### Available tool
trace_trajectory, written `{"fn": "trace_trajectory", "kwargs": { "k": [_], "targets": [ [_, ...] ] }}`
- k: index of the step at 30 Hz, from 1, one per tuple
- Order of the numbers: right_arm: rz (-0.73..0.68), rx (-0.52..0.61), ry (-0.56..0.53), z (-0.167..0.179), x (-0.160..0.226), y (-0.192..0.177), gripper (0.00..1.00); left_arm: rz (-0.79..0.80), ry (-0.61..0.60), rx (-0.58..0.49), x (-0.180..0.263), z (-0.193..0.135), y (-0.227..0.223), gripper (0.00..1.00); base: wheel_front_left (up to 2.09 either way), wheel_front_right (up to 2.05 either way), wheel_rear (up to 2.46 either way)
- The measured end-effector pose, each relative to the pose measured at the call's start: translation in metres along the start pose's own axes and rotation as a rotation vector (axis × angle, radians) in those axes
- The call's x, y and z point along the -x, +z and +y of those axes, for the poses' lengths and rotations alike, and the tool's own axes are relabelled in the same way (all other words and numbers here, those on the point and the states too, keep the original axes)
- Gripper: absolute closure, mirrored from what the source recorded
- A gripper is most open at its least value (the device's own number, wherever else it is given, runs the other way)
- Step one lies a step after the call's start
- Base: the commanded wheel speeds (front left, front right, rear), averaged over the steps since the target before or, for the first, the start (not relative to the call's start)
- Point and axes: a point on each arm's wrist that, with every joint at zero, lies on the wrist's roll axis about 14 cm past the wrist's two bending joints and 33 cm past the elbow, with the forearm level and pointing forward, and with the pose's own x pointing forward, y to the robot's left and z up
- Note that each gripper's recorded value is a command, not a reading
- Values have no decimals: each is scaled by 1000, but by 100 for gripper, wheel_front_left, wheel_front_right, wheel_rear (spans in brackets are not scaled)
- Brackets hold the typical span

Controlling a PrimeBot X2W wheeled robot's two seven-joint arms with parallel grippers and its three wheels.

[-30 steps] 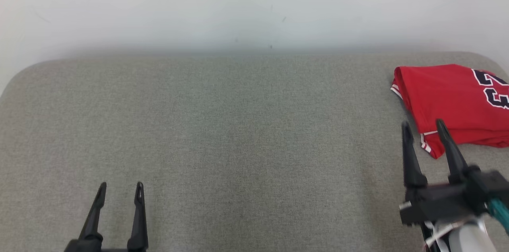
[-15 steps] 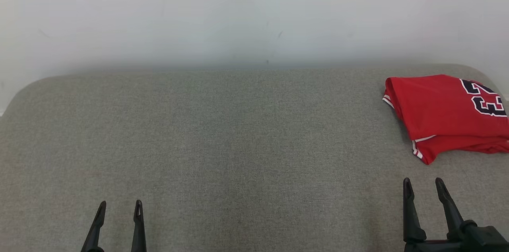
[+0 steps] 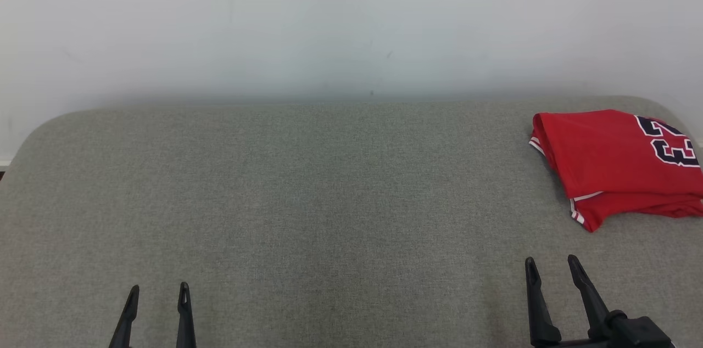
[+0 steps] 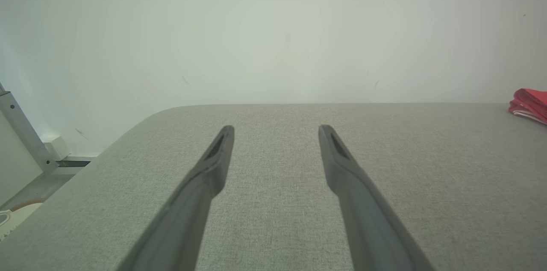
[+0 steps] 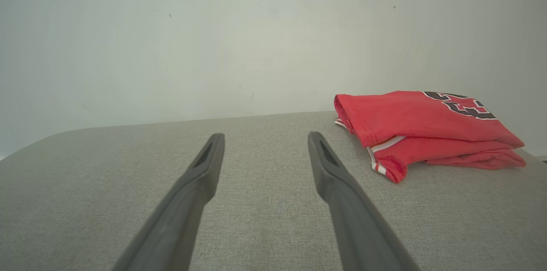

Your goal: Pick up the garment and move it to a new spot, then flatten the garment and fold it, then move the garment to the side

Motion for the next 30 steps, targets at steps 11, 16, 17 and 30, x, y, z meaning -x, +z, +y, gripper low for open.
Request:
{"fn": "trace_trajectory", "kwargs": {
  "k": [11, 16, 17, 30],
  "targets": [
    [1, 0, -11, -4, 0, 0, 0, 2, 12, -2, 2, 2, -1, 0, 0, 0, 0],
    [2, -2, -17, -6, 1, -1, 0, 7, 10, -1, 2, 2, -2, 0, 0, 0, 0],
    [3, -2, -18, -6, 1, -1, 0, 8, 9, 0, 2, 2, -2, 0, 0, 0, 0],
    [6, -8, -23, -7, 1, -2, 0, 11, 9, 4, 2, 2, -3, 0, 0, 0, 0]
  ]
}}
